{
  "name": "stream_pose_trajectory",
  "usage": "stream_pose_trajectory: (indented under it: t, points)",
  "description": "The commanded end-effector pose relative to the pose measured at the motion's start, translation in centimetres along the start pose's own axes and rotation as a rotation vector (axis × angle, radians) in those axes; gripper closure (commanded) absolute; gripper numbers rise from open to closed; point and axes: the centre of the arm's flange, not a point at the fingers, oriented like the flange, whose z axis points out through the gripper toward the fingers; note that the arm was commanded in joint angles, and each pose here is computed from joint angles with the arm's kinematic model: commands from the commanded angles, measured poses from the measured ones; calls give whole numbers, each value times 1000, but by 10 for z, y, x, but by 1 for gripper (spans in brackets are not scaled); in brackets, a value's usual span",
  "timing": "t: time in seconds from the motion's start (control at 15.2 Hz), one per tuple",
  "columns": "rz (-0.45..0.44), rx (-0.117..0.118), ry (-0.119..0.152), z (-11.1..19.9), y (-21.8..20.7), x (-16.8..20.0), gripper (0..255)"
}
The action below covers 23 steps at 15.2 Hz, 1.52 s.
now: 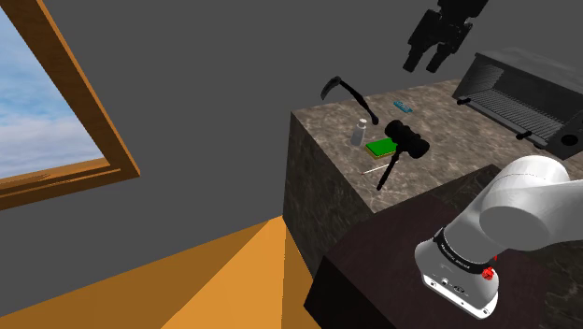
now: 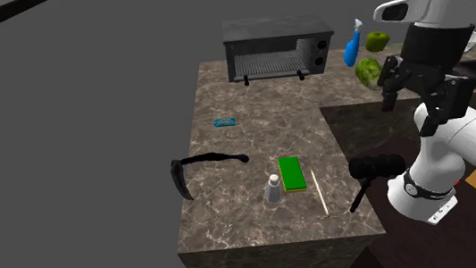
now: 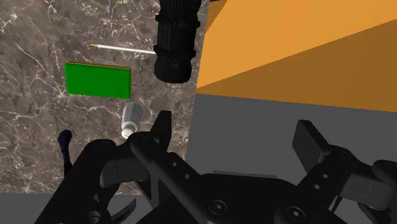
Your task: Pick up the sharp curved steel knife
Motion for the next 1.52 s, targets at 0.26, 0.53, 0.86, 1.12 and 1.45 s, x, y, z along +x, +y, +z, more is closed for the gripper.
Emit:
stream_pose_trajectory:
  t: [0.26, 0.53, 0.86, 1.12, 1.45]
  points:
    - [-19, -23, 6, 27, 29, 31, 0]
    - [-38, -46, 12, 53, 59, 62, 0]
    - [-61, -75, 20, 84, 95, 102, 0]
    - [-80, -99, 26, 108, 124, 135, 0]
    - [-103, -128, 34, 136, 161, 177, 0]
